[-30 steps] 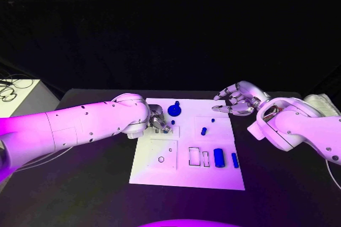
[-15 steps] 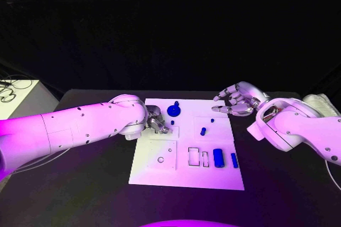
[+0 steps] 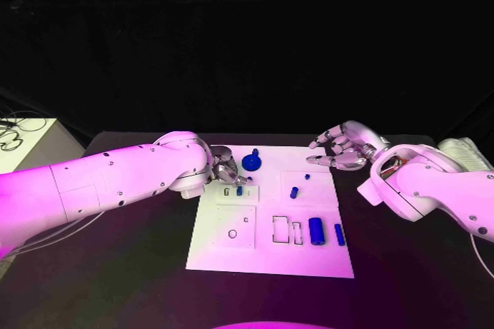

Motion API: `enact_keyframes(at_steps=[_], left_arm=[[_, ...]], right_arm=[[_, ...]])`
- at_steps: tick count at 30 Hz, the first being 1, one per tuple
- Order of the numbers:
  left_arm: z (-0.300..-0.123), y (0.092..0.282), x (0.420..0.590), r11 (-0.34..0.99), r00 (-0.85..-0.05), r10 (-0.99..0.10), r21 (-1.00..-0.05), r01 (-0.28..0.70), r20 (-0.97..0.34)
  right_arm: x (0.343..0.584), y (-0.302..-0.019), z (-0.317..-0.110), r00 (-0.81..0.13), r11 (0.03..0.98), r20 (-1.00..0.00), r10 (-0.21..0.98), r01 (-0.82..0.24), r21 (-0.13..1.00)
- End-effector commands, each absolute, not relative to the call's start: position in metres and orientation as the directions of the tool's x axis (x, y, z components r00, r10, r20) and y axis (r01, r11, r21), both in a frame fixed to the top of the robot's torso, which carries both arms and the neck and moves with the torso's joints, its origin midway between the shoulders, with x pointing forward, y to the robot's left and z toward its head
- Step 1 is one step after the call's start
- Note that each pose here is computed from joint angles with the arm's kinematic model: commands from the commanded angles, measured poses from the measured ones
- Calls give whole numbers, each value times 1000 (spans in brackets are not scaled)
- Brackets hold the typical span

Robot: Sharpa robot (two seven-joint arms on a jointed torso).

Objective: Assemble the parts on the task board

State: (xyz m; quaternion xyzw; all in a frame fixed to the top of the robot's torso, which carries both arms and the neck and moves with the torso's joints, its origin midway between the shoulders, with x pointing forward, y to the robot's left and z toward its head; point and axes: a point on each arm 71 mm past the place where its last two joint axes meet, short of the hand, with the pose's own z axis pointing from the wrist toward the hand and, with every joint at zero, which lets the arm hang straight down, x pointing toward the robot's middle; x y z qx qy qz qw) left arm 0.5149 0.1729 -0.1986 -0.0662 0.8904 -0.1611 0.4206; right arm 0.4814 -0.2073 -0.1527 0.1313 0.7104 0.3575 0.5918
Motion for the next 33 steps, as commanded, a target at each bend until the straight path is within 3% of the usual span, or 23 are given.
enact_keyframes(at_steps=[1, 10, 17, 23, 33], left_arm=[[-193, 172, 515, 935, -626, -260, -353, 26, -735], [-167, 186, 523, 932, -633, -266, -363, 25, -727], [-146, 208, 549, 925, -597, -324, -377, -38, -734], [-145, 211, 565, 932, -594, -322, -357, -62, -738], [-158, 209, 580, 951, -634, -283, -295, -89, -720]], right_arm=[[481, -207, -153, -272, 707, -747, 606, -247, 663], [483, -210, -153, -263, 709, -748, 609, -242, 663], [485, -213, -153, -253, 709, -746, 615, -235, 665], [485, -214, -153, -251, 709, -746, 617, -234, 666], [483, -212, -153, -257, 706, -744, 617, -237, 667]])
